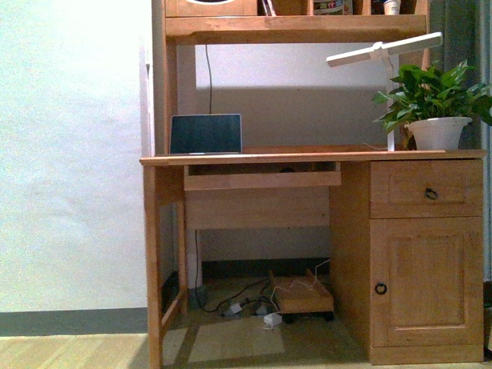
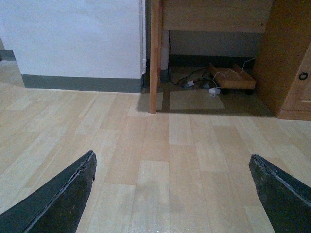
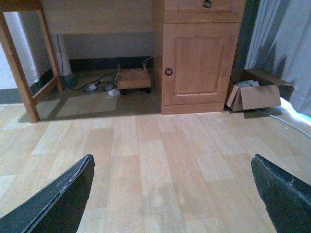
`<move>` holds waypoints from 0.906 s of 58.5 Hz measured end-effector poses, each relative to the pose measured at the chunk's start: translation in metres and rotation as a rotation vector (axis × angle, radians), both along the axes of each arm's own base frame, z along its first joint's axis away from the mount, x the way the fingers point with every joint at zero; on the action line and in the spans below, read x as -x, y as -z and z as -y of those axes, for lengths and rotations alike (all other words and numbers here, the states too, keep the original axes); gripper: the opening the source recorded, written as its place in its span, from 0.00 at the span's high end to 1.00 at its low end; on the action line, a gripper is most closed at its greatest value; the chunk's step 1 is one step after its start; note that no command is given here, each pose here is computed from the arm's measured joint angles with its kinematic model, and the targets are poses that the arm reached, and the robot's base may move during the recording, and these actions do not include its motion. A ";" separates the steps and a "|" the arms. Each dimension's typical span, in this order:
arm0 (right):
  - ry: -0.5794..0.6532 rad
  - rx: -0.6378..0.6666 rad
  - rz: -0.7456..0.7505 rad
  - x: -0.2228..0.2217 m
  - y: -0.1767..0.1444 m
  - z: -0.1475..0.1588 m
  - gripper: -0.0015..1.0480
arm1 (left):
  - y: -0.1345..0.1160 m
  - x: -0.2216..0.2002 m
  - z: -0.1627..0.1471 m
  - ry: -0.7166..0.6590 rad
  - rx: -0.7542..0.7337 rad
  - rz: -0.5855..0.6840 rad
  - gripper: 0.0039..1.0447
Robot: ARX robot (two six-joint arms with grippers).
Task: Place mouse
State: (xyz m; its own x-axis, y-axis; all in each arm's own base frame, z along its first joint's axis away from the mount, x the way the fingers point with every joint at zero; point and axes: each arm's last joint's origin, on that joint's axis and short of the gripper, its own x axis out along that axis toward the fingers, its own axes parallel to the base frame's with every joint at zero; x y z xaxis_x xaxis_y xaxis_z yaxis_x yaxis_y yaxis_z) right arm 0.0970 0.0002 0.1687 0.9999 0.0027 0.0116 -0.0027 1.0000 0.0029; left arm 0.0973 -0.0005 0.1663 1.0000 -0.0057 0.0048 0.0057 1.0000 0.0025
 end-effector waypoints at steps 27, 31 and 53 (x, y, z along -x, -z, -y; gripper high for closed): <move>0.000 0.000 0.000 0.000 0.000 0.000 0.07 | 0.000 0.000 0.000 0.000 0.000 0.000 0.07; 0.000 0.000 0.000 0.000 0.000 0.000 0.07 | 0.000 0.000 0.000 0.000 0.000 0.000 0.07; 0.000 0.000 0.000 0.000 0.000 0.000 0.07 | 0.000 0.000 0.000 0.000 0.000 0.000 0.07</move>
